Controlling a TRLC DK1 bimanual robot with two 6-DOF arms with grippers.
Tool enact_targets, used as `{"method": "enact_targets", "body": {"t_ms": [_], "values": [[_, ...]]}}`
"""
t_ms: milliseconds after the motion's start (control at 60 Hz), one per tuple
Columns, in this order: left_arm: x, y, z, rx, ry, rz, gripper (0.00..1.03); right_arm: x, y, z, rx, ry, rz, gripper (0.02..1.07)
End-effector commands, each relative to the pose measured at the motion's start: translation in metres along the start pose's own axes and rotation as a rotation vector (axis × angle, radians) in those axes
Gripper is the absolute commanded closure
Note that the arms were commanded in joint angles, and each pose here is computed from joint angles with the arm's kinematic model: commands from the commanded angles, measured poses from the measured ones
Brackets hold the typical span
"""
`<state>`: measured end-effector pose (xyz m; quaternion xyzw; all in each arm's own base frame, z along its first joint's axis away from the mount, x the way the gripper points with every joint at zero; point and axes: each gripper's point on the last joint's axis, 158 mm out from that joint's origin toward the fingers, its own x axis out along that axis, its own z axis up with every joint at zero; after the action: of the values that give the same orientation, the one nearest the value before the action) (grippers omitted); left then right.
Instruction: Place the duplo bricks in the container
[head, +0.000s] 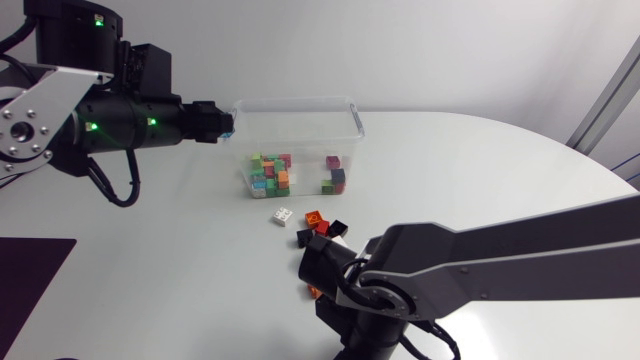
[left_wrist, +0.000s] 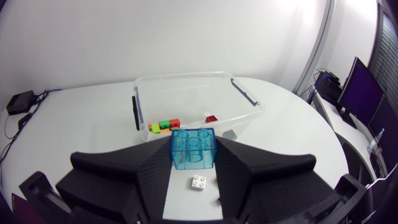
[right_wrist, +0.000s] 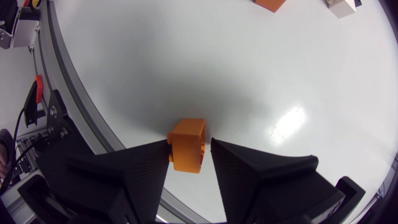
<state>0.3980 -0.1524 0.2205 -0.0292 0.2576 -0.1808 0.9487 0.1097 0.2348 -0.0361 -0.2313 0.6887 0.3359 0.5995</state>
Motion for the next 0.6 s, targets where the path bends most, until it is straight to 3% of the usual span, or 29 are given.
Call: {"method": "enact_targets", "body": {"t_ms": [0,583], "values": [[0.008,0.002,0.023,0.007,-0.051,0.009,0.85,0.003,-0.007,-0.012,-0.004,0.021,-0.027,0.70],[0.096,0.007,0.047,0.021,-0.083,0.022,0.85,-0.129,-0.053,0.057,0.041,-0.361,-0.029,0.70]]}}
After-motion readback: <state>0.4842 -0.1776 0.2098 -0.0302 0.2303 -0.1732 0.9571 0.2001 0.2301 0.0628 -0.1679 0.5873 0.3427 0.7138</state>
